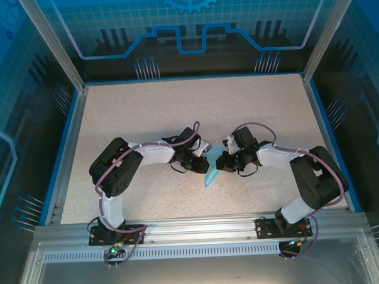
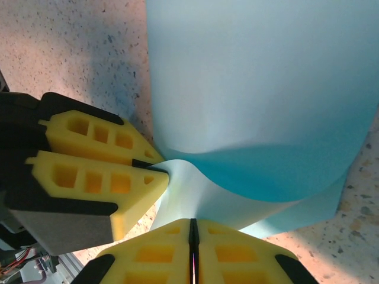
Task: Fold a paper plane with a square sheet of paper (pick it up from the middle)
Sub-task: Third fold the triangle at the center of the table.
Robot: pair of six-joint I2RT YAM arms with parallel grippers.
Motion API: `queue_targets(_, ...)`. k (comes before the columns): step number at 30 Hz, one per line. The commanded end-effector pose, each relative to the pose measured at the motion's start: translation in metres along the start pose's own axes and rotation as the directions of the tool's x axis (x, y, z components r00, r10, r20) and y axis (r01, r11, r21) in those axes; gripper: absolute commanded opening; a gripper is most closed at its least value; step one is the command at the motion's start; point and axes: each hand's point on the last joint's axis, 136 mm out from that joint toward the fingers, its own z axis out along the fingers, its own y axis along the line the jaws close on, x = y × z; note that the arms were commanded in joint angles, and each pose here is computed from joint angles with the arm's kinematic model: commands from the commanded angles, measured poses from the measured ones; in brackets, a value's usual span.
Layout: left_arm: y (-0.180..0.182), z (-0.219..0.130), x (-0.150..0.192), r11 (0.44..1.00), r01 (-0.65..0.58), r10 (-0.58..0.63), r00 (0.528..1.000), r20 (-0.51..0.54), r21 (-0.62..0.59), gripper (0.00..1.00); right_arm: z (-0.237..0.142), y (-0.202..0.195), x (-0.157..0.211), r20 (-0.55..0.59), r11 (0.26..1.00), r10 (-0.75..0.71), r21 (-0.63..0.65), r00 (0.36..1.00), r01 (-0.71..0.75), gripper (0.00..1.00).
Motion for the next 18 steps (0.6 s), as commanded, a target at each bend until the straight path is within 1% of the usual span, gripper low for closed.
queue_targets(1, 0.007, 0.003, 0.004, 1.000, -0.003, 0.002, 0.999, -0.035, -0.021, 0.15, 0.007, -0.005, 0.008, -0.024, 1.000, 0.002, 0.010, 1.000, -0.002, 0.11)
queue_targets(12, 0.009, 0.002, 0.004, 0.999, -0.008, 0.007, 0.999, -0.038, -0.034, 0.15, 0.016, -0.023, 0.012, -0.043, 0.997, 0.018, 0.073, 0.999, -0.014, 0.12)
queue_targets(15, 0.008, -0.001, 0.002, 0.999, -0.013, 0.012, 1.000, -0.028, -0.043, 0.14, 0.016, -0.031, 0.014, -0.041, 0.994, 0.025, 0.105, 0.999, -0.021, 0.12)
queue_targets(18, 0.009, 0.000, 0.002, 0.999, -0.015, 0.013, 0.999, -0.035, -0.044, 0.13, 0.016, -0.032, 0.016, -0.046, 0.994, 0.027, 0.108, 0.999, -0.022, 0.12)
